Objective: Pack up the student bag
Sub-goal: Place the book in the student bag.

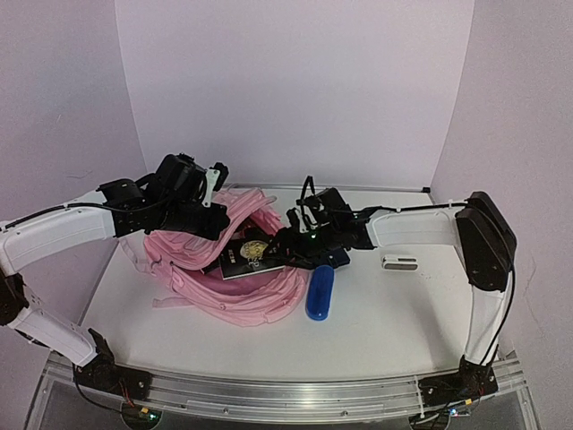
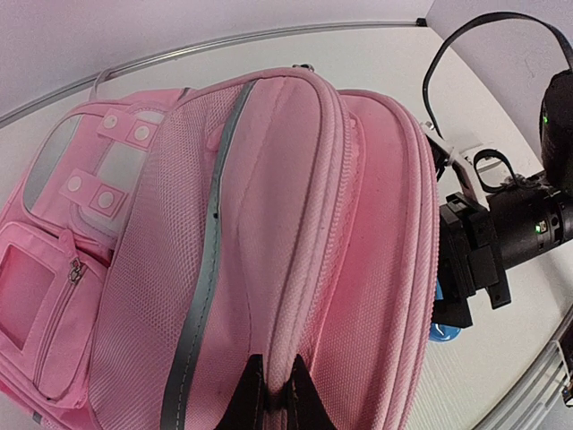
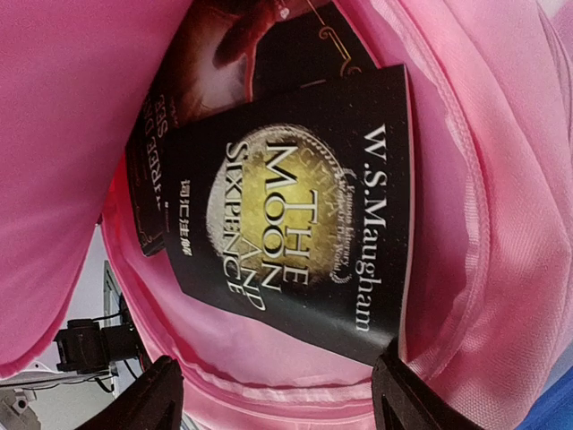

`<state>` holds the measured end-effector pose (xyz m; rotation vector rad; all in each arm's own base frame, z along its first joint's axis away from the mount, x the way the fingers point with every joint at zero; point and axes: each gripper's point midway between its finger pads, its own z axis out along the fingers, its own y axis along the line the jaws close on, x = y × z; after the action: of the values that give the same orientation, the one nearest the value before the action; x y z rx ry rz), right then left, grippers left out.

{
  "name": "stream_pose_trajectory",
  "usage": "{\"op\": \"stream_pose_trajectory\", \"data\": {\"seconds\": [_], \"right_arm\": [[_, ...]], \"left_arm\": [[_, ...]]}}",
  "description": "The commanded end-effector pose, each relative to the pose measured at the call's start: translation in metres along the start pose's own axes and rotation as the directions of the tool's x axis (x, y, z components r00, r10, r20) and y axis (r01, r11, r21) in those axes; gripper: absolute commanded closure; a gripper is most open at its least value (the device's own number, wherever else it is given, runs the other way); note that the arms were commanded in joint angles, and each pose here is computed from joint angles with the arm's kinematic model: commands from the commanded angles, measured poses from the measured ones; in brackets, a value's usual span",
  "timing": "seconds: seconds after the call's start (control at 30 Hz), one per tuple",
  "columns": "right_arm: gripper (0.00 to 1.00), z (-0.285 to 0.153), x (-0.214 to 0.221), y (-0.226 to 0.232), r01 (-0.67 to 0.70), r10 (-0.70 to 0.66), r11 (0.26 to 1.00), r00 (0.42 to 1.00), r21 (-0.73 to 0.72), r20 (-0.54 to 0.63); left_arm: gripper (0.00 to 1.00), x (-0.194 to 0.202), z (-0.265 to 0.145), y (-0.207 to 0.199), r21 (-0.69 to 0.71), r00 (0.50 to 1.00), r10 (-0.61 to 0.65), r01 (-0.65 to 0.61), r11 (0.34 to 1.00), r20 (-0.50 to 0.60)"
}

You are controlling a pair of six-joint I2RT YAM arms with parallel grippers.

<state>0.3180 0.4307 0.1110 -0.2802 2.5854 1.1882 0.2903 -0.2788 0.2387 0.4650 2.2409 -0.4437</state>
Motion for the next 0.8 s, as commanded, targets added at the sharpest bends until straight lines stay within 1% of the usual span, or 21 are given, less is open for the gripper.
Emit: {"op": "stream_pose_trajectory", "data": {"seconds": [0.0,0.17,0.23,0.33,0.37,0.4,0.43,0.47,0.5,0.53,0.6,0.7,0.77], "right_arm": [[0.35,0.017,0.008,0.0,0.011,-0.011,1.0,0.999,0.001,-0.031],[0.46,0.041,-0.022,0.015,0.048,-0.048,0.999,0.999,-0.025,0.013],[0.49,0.04,-0.037,0.025,0.09,-0.088,0.995,0.995,-0.035,0.052],[0.49,0.022,-0.052,0.042,0.144,-0.139,0.988,0.985,-0.051,0.104],[0.48,0.013,-0.057,0.046,0.156,-0.149,0.986,0.982,-0.057,0.119],[0.45,0.004,-0.059,0.049,0.17,-0.161,0.983,0.978,-0.062,0.131],[0.42,-0.003,-0.06,0.048,0.177,-0.168,0.982,0.976,-0.06,0.136],[0.38,-0.012,-0.062,0.047,0.189,-0.179,0.98,0.973,-0.057,0.146],[0.33,-0.023,-0.066,0.046,0.197,-0.186,0.979,0.969,-0.054,0.161],[0.29,-0.031,-0.066,0.041,0.203,-0.193,0.978,0.967,-0.047,0.165],[0.22,-0.047,-0.069,0.028,0.206,-0.197,0.978,0.965,-0.035,0.171],[0.15,-0.066,-0.072,0.003,0.221,-0.214,0.975,0.964,-0.026,0.157],[0.11,-0.077,-0.074,-0.013,0.237,-0.233,0.972,0.961,-0.007,0.15]], "left_arm": [[1.0,-0.023,-0.013,-0.003,0.026,0.996,-0.038,0.036,0.999,0.087],[1.0,-0.02,-0.011,-0.006,0.05,0.996,-0.039,0.035,0.998,0.075],[1.0,-0.016,-0.01,-0.007,0.052,0.997,-0.04,0.037,0.998,0.061],[0.99,-0.01,-0.01,-0.006,0.054,0.998,-0.044,0.042,0.998,0.036],[0.96,-0.008,-0.011,-0.006,0.053,0.999,-0.047,0.046,0.998,0.026],[0.87,-0.005,-0.012,-0.004,0.046,0.999,-0.052,0.051,0.998,0.017],[0.68,-0.002,-0.013,-0.002,0.036,0.998,-0.059,0.059,0.998,0.007],[0.54,0.0,-0.016,0.003,0.016,0.997,-0.074,0.074,0.997,0.0],[0.43,0.002,-0.02,0.008,-0.004,0.996,-0.091,0.091,0.996,-0.002],[0.37,0.007,-0.022,0.015,-0.035,0.994,-0.11,0.11,0.993,-0.014],[0.33,0.017,-0.03,0.032,-0.094,0.988,-0.149,0.146,0.985,-0.027],[0.32,0.036,-0.042,0.06,-0.183,0.974,-0.223,0.213,0.96,-0.039],[0.33,0.055,-0.046,0.079,-0.236,0.958,-0.277,0.255,0.938,-0.066]]}}
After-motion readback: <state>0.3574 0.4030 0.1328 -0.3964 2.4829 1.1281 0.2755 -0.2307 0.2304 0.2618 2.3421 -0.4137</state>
